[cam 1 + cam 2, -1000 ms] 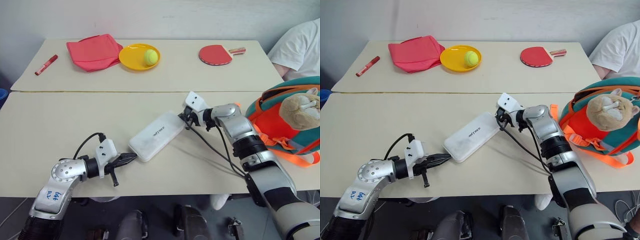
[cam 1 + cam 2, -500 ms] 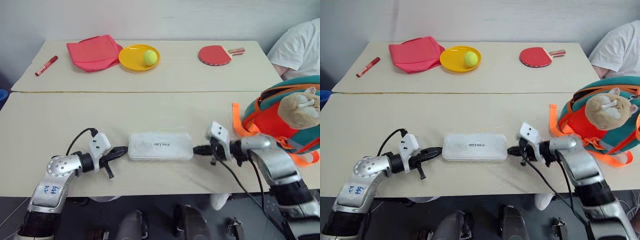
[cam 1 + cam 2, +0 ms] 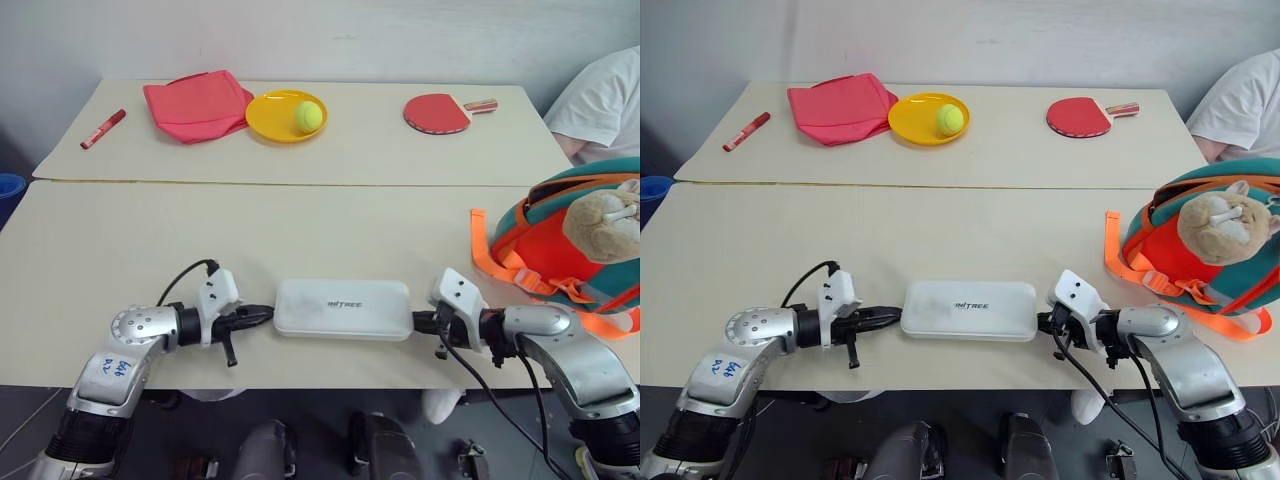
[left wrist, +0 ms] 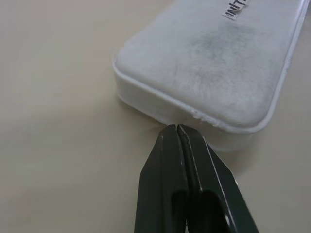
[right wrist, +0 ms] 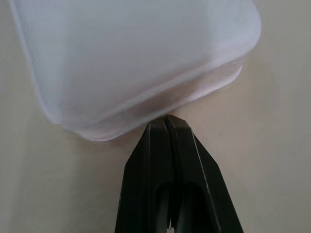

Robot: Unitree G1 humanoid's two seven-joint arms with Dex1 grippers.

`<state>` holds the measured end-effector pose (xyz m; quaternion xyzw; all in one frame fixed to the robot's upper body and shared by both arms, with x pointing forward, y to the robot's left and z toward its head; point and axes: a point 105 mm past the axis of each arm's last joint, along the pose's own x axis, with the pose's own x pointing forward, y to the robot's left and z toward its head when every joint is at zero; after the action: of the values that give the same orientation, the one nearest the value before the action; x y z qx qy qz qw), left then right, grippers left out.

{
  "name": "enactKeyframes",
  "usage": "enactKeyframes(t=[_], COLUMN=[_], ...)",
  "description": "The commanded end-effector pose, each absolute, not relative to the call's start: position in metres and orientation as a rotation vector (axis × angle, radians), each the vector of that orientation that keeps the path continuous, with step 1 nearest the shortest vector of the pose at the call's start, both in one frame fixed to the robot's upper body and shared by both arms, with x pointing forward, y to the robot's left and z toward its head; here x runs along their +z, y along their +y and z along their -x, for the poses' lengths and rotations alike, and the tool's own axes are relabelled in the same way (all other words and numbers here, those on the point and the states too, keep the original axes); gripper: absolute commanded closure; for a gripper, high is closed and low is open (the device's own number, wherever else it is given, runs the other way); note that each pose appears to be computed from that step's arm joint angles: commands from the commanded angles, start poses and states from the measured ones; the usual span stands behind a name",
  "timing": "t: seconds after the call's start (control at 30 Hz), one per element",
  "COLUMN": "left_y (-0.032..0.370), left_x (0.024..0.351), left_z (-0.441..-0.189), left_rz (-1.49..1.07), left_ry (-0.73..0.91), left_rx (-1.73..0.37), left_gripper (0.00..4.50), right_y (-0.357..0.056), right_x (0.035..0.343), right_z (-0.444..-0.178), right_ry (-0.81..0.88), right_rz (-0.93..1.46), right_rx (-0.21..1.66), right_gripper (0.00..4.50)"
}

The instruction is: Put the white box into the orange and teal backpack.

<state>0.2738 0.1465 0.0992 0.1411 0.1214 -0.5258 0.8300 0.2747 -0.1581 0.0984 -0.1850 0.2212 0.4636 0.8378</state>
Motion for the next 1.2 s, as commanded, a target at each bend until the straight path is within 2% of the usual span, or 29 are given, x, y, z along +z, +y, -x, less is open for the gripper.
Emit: enactKeyframes(t=[0.03,0.13,0.4,0.5,0.63,0.77,0.9,0.93,1.0,1.1,1.2], left_y=[0.125,0.125,0.158,0.169,0.173,0.174,0.171,0.168,0.157,0.149,0.14], left_x=[0.109,0.111,0.111,0.113,0.122,0.123,0.118,0.118,0.114,0.095,0.091], left_z=[-0.259,-0.261,-0.261,-0.259,-0.262,-0.255,-0.259,-0.255,-0.252,-0.259,-0.256], left_rz=[-0.284,-0.238,-0.261,-0.199,0.049,0.315,0.505,0.535,0.589,0.636,0.665], left_ry=[0.219,0.22,0.304,0.371,0.472,0.717,0.88,0.915,0.943,0.988,1.048], left_rx=[-1.243,-1.207,-1.163,-1.153,-1.118,-1.1,-1.024,-1.034,-1.053,-0.97,-1.001], left_gripper=[4.46,4.46,4.46,3.87,2.6,1.39,0.17,0.02,0.02,0.02,0.02], right_y=[-0.171,-0.183,-0.229,-0.243,-0.255,-0.257,-0.254,-0.253,-0.247,-0.237,-0.236], right_x=[0.096,0.089,0.085,0.086,0.088,0.091,0.091,0.091,0.091,0.086,0.083], right_z=[-0.277,-0.272,-0.257,-0.249,-0.245,-0.247,-0.25,-0.251,-0.255,-0.259,-0.267], right_ry=[0.477,0.521,0.627,0.651,0.645,0.616,0.595,0.589,0.571,0.578,0.591], right_rz=[0.444,0.504,0.615,0.6,0.59,0.591,0.603,0.606,0.61,0.6,0.615], right_rx=[0.94,0.941,0.877,0.851,0.822,0.808,0.824,0.832,0.852,0.868,0.816], right_gripper=[4.5,4.5,4.5,4.5,4.5,4.5,4.5,4.5,4.5,4.5,4.5])
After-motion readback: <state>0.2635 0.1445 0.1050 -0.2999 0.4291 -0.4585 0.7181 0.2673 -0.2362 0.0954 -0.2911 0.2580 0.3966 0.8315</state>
